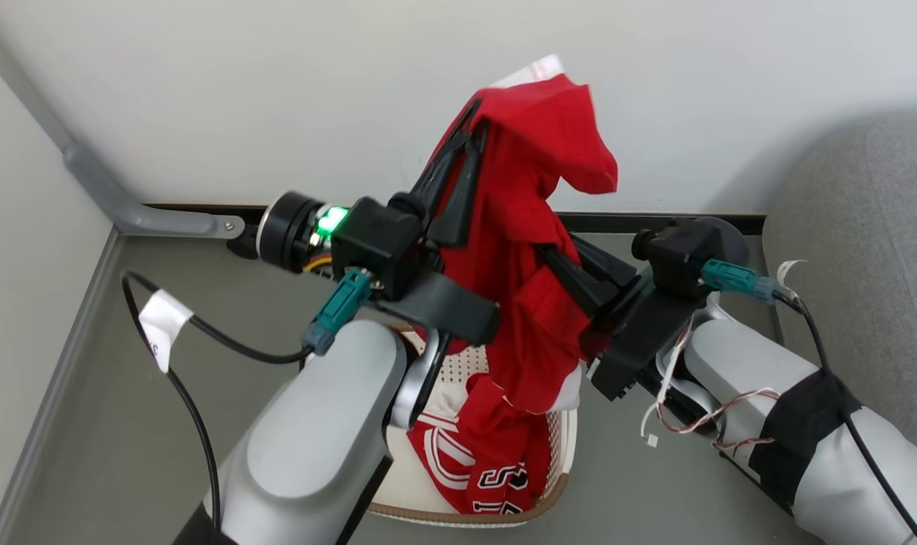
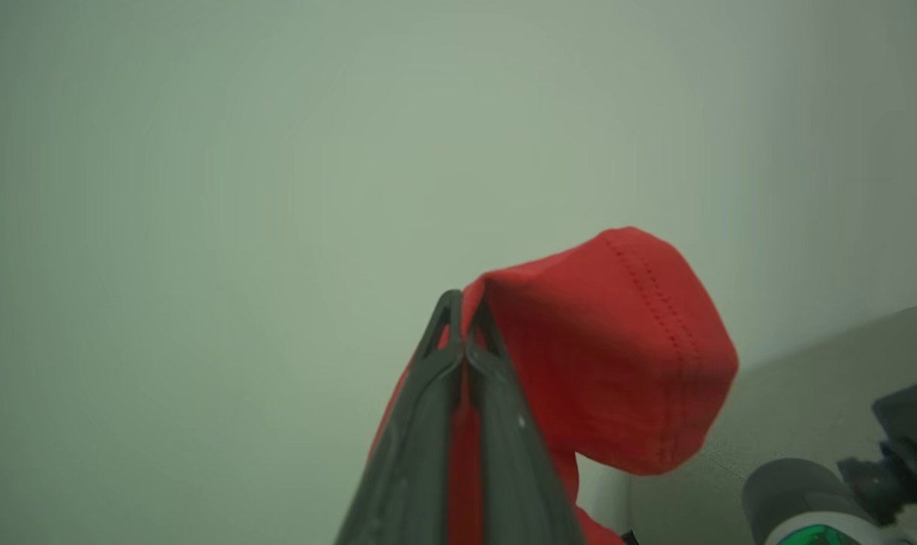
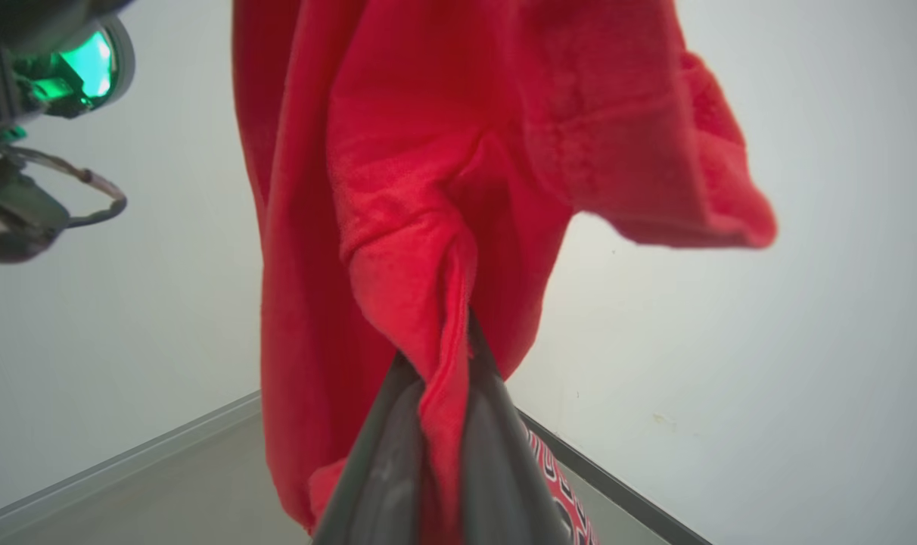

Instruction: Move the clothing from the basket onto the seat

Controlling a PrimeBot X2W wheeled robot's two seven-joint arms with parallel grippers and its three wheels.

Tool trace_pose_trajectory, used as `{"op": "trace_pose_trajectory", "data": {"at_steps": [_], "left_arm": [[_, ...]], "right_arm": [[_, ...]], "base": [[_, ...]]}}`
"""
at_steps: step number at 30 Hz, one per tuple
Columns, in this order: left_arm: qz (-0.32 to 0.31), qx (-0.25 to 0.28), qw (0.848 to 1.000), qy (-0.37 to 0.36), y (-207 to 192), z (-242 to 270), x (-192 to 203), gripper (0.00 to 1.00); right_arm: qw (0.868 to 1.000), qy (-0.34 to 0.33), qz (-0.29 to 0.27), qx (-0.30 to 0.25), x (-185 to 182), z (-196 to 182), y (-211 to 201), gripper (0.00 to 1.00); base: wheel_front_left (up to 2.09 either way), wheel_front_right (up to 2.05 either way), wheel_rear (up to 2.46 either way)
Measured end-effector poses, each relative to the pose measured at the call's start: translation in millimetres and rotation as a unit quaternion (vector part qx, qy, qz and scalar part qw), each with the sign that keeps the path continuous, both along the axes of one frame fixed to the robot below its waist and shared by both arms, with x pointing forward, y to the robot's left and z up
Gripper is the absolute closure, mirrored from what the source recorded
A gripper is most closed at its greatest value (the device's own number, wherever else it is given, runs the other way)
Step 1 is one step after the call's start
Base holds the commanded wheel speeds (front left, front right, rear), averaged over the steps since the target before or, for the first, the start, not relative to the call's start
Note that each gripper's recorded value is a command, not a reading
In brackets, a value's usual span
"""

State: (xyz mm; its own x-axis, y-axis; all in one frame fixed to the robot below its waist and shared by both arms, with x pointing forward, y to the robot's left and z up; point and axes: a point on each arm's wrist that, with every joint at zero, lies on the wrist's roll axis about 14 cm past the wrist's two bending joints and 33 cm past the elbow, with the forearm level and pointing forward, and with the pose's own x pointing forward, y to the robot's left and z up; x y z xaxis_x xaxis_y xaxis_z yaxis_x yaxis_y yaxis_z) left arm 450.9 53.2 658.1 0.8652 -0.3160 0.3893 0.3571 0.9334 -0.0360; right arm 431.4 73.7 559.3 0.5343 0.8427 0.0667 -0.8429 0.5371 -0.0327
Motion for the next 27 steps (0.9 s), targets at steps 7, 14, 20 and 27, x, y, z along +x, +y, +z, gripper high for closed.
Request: {"op": "trace_pose_trajectory", "data": {"at_steps": [7,14,20,27], "left_arm": [[0.022,-0.005,0.998,0.059,11,-44,0,0.00],[0.034,-0.006,0.995,0.093,17,-70,-5,0.00],[0.033,0.021,0.993,0.112,14,-92,-14,0.00],[0.021,0.027,0.990,0.137,5,-113,-25,0.00]], "right_arm": [[0.999,-0.004,-0.027,0.024,9,17,-18,1.00],[0.998,-0.012,-0.057,0.039,21,29,-40,1.00],[0.996,-0.017,-0.070,0.046,26,36,-48,1.00],[0.995,-0.016,-0.080,0.048,26,36,-57,1.00]], "base": [[0.00,0.00,0.00],[0.00,0.00,0.00],[0.00,0.00,0.00],[0.00,0.00,0.00]]}}
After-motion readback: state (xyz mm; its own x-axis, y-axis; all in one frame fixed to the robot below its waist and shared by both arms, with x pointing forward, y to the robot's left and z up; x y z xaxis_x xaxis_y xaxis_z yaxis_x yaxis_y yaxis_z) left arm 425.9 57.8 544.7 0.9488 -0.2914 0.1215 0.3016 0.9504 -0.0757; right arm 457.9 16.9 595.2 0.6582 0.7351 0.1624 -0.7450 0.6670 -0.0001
